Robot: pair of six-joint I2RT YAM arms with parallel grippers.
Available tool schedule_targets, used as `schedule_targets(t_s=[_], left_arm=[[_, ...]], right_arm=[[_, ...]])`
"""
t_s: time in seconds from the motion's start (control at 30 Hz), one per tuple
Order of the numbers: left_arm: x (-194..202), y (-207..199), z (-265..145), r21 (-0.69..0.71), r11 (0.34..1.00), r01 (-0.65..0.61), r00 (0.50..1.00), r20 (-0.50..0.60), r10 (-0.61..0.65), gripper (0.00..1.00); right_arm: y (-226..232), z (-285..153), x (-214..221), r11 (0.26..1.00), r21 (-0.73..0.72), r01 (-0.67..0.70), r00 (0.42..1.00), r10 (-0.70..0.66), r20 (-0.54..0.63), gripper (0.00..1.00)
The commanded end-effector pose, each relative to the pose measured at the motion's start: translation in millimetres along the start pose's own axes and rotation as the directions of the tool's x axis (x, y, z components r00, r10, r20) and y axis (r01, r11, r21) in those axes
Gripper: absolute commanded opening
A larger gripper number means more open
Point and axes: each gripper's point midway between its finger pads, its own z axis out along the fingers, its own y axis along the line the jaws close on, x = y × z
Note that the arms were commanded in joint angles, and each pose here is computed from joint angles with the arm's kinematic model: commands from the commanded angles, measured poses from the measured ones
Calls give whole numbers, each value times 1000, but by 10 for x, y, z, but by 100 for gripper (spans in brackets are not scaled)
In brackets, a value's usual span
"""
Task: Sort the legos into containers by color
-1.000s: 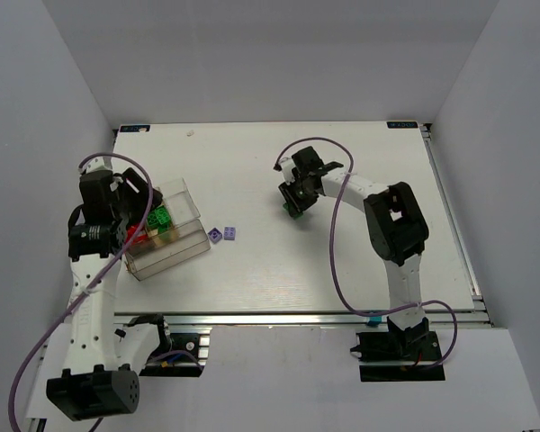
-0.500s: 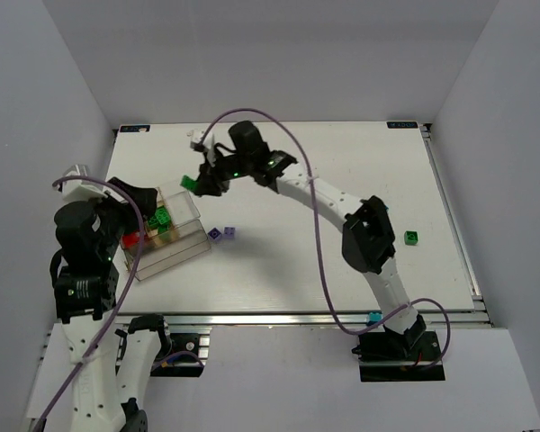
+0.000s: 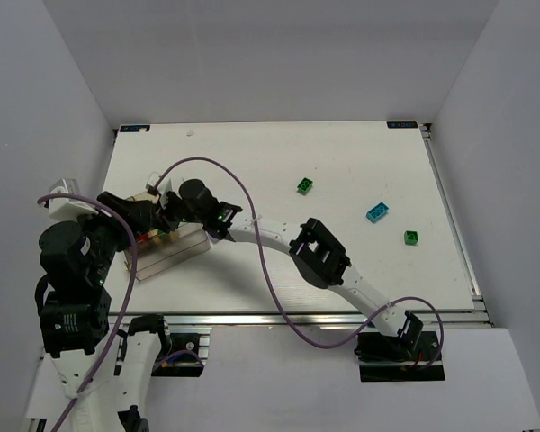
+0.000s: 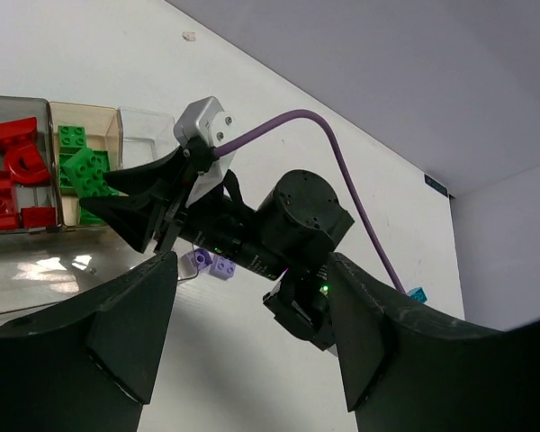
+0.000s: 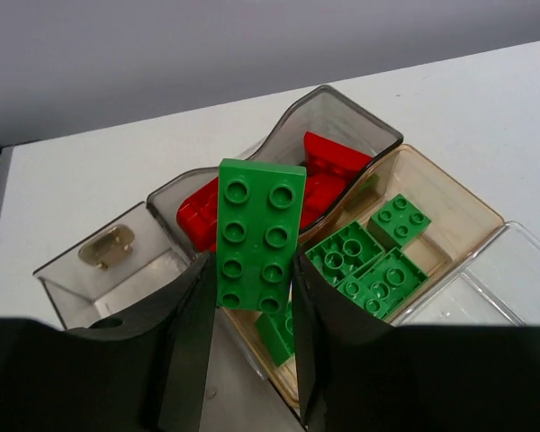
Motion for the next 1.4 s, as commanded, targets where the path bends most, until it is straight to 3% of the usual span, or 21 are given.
schedule_targets(t_s=[0.0, 0.27, 0.37, 0.47, 0.63, 0.73, 0.77, 0.8, 0.83, 0.9, 0.93, 0.97, 1.03, 1.1, 1.13, 1.17, 1.2, 1.23, 1.27, 1.33, 1.37], left_arm=[[81, 23, -53, 0, 1000, -4, 1000, -21, 4, 77], [103, -11, 44, 24, 1000, -11, 999, -41, 12, 77], [96, -37, 76, 38, 999, -10, 999, -41, 11, 77], [67, -65, 115, 53, 999, -9, 1000, -29, 11, 78], [112, -117, 224, 94, 996, 3, 999, -47, 1, 74], [145, -236, 346, 174, 985, 22, 998, -67, -11, 57], [208, -301, 370, 217, 975, 35, 995, -99, -14, 43], [246, -329, 437, 239, 970, 48, 993, -121, -19, 35], [286, -358, 482, 260, 963, 70, 989, -142, -34, 28], [422, -406, 669, 320, 942, 98, 979, -199, -34, 13], [488, -399, 745, 326, 938, 116, 972, -230, -40, 10], [577, -405, 846, 343, 931, 125, 965, -260, -34, 8], [809, -334, 1095, 325, 931, 165, 931, -363, -38, 10], [997, -356, 1244, 339, 924, 178, 907, -420, -20, 18], [1075, -339, 1336, 329, 928, 174, 898, -439, -12, 33], [1221, -317, 1500, 311, 933, 181, 877, -480, -10, 42], [1269, -368, 1585, 316, 933, 174, 869, -495, 5, 50], [1423, -488, 1644, 334, 931, 147, 853, -519, 52, 62], [1690, -474, 1816, 303, 942, 142, 810, -583, 65, 66], [1821, -743, 1987, 353, 932, 86, 794, -589, 150, 71], [2243, -803, 2087, 339, 940, 43, 729, -654, 203, 74]], right_arm=[[-209, -22, -730, 991, 133, 35, 978, -61, 199, 3], [-299, -43, -506, 982, 151, 111, 982, -131, 133, 52], [-267, -85, -637, 983, 133, 130, 977, -150, 150, 60], [-246, -156, -770, 983, 118, 142, 973, -161, 168, 61], [-490, -481, -1043, 982, 180, 60, 980, -92, 176, 56], [-803, -992, -1221, 962, 269, -43, 992, 9, 128, 32], [-1020, -1187, -1179, 949, 307, -75, 993, 44, 107, 27], [-1218, -1399, -1119, 934, 341, -110, 993, 87, 82, 21], [-1404, -1706, -1081, 916, 380, -129, 992, 116, 55, 7], [-1464, -2057, -777, 906, 390, -164, 978, 201, -55, 0], [-1793, -2450, -668, 877, 445, -178, 970, 233, -70, 0], [-1716, -2711, -538, 881, 441, -173, 963, 246, -114, 1], [-1750, -3250, -450, 854, 478, -205, 943, 303, -135, 15], [-1867, -3853, 16, 794, 568, -217, 887, 403, -224, 31], [-1831, -4052, 4, 776, 595, -208, 881, 413, -230, 44], [-1891, -4297, 87, 751, 631, -194, 869, 430, -244, 50], [-1863, -4574, 298, 712, 669, -213, 829, 494, -262, 55], [-1814, -4725, 251, 699, 685, -203, 831, 494, -257, 60], [-1794, -4854, 301, 679, 706, -202, 819, 513, -259, 61], [-1753, -5225, 373, 623, 756, -202, 802, 549, -238, 64], [-1758, -5367, 395, 596, 779, -196, 796, 561, -229, 64]])
